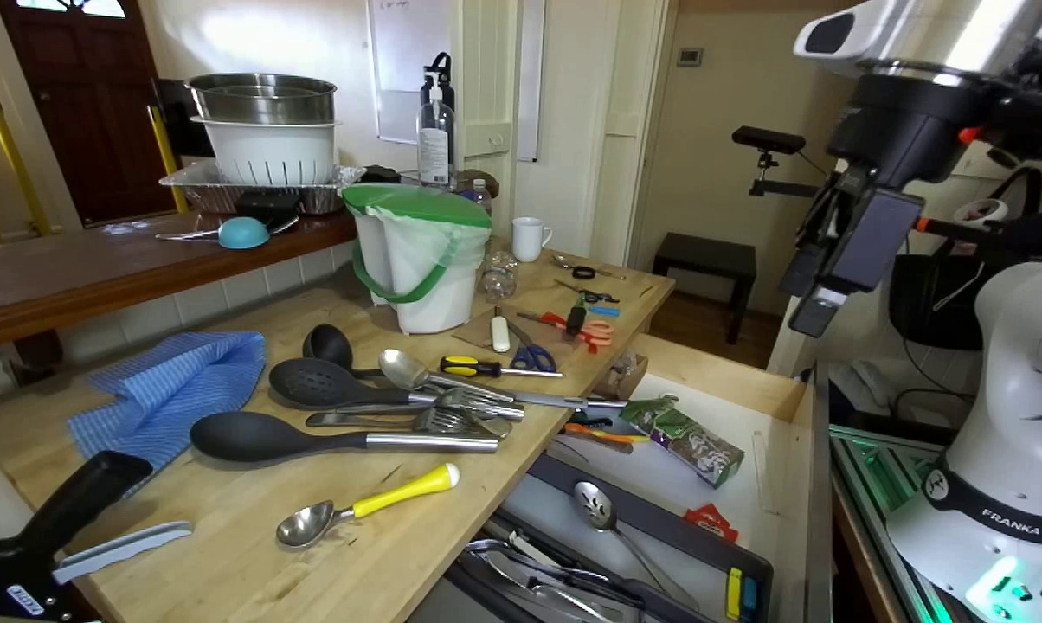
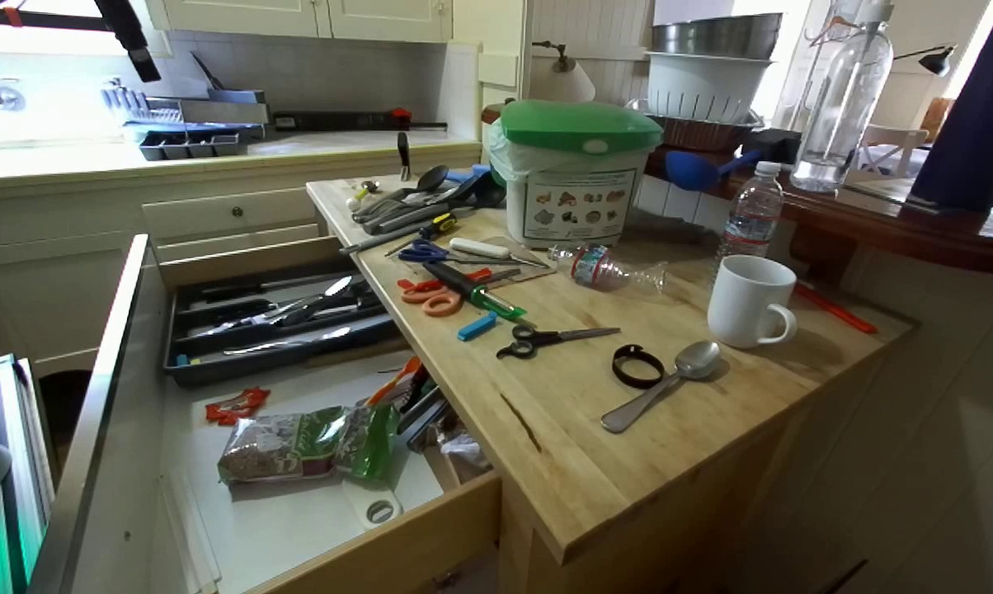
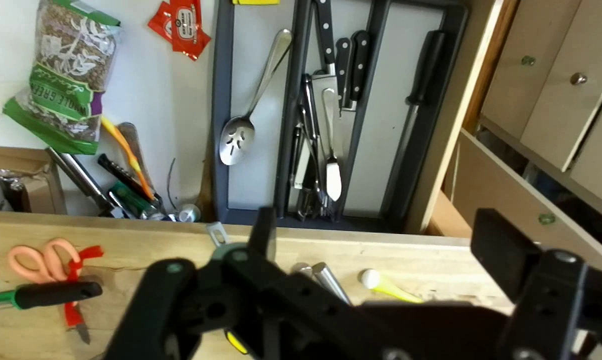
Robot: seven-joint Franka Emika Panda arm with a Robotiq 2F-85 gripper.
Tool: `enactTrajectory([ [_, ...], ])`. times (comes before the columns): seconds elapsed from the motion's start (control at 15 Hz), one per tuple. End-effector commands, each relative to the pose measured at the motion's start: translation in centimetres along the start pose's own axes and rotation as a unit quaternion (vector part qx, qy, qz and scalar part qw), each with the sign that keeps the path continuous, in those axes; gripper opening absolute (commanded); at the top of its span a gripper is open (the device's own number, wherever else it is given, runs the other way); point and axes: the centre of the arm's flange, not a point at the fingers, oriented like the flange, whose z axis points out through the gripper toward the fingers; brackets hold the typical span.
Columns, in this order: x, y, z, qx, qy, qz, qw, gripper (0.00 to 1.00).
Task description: Put the spoon on the desk
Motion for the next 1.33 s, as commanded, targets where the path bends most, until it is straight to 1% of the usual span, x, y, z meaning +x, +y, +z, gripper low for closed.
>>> enactTrajectory([
  [0.0, 1.0, 4.6, 4.8, -0.002, -0.001, 0.053, 0.9986, 1.0],
  [0.13, 1.7, 7.0, 7.9, 0.0, 0.017, 0.056, 0.9983, 1.0],
  [0.27, 2.2, 8.6, 10.6, -0.001, 0.029, 0.068, 0.9973, 1.0],
  [0.33, 2.4, 9.2, 12.3, -0.014, 0.028, 0.076, 0.9966, 1.0],
  [0.4, 2.4, 9.8, 14.0, -0.018, 0.022, 0.082, 0.9962, 1.0],
  [0.47, 2.3, 10.3, 15.7, -0.022, 0.004, 0.092, 0.9955, 1.0],
  [0.53, 2.3, 10.3, 16.4, -0.02, -0.017, 0.092, 0.9955, 1.0],
  [0.6, 2.1, 9.9, 13.3, -0.016, 0.004, 0.083, 0.9964, 1.0],
  [0.73, 2.4, 10.2, 15.0, -0.019, -0.018, 0.087, 0.9959, 1.0],
  [0.87, 2.6, 10.2, 15.6, -0.02, -0.027, 0.087, 0.9956, 1.0],
  [0.93, 2.8, 9.7, 15.9, -0.027, -0.031, 0.087, 0.9953, 1.0],
  [1.0, 4.4, 10.2, 17.6, -0.009, -0.047, 0.112, 0.9926, 1.0],
  [1.07, 5.3, 10.9, 19.2, 0.006, -0.059, 0.122, 0.9908, 1.0],
  [1.27, 7.0, 12.7, 24.1, 0.038, -0.065, 0.176, 0.9816, 1.0],
])
